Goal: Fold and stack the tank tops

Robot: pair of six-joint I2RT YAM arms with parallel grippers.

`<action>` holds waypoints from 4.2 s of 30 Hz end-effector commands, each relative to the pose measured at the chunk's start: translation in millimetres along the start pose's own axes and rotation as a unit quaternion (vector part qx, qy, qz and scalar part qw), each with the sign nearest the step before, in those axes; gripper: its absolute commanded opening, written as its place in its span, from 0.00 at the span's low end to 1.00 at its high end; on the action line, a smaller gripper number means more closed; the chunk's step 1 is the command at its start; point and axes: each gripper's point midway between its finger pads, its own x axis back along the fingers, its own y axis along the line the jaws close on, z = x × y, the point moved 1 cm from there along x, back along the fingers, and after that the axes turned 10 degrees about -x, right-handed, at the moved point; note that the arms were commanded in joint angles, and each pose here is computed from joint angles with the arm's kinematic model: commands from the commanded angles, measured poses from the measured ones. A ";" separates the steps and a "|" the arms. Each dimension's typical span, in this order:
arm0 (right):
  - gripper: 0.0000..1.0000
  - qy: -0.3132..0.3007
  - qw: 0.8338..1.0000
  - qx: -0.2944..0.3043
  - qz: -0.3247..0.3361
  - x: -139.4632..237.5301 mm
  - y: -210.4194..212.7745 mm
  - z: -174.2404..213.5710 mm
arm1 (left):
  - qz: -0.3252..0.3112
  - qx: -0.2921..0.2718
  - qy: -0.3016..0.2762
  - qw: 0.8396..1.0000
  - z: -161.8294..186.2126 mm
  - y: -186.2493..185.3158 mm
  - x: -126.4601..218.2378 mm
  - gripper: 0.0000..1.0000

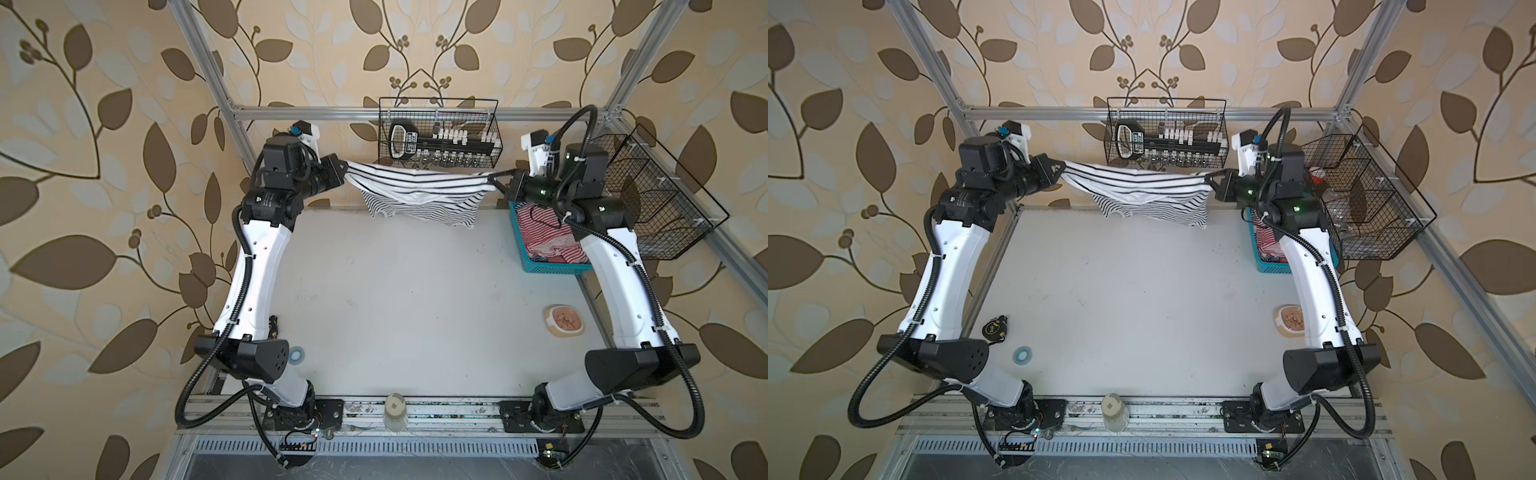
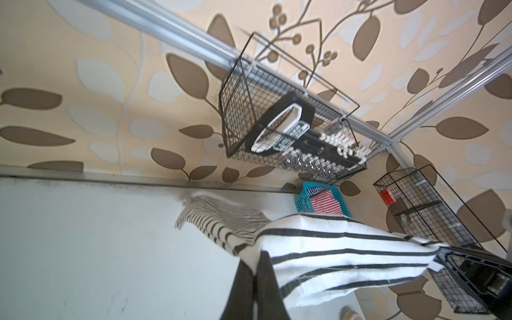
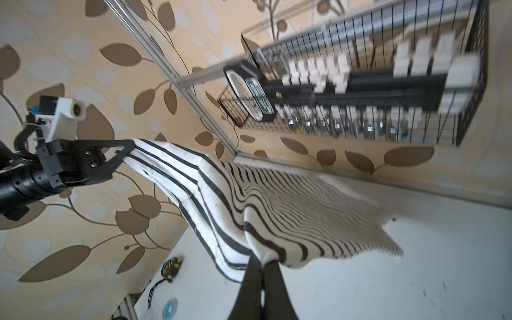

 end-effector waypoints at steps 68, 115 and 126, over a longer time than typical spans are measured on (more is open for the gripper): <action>0.51 0.318 0.918 -0.169 0.166 20.9 -160.7 374.9 | -0.128 0.139 0.442 0.877 376.2 77.5 2.2 0.00; 0.00 0.316 0.892 -0.246 0.210 78.7 -129.8 363.4 | -0.125 0.126 0.436 0.882 362.6 61.0 54.0 0.00; 0.00 0.322 0.879 -0.248 0.251 100.2 -132.7 368.1 | -0.113 0.129 0.463 0.869 374.1 50.2 77.0 0.20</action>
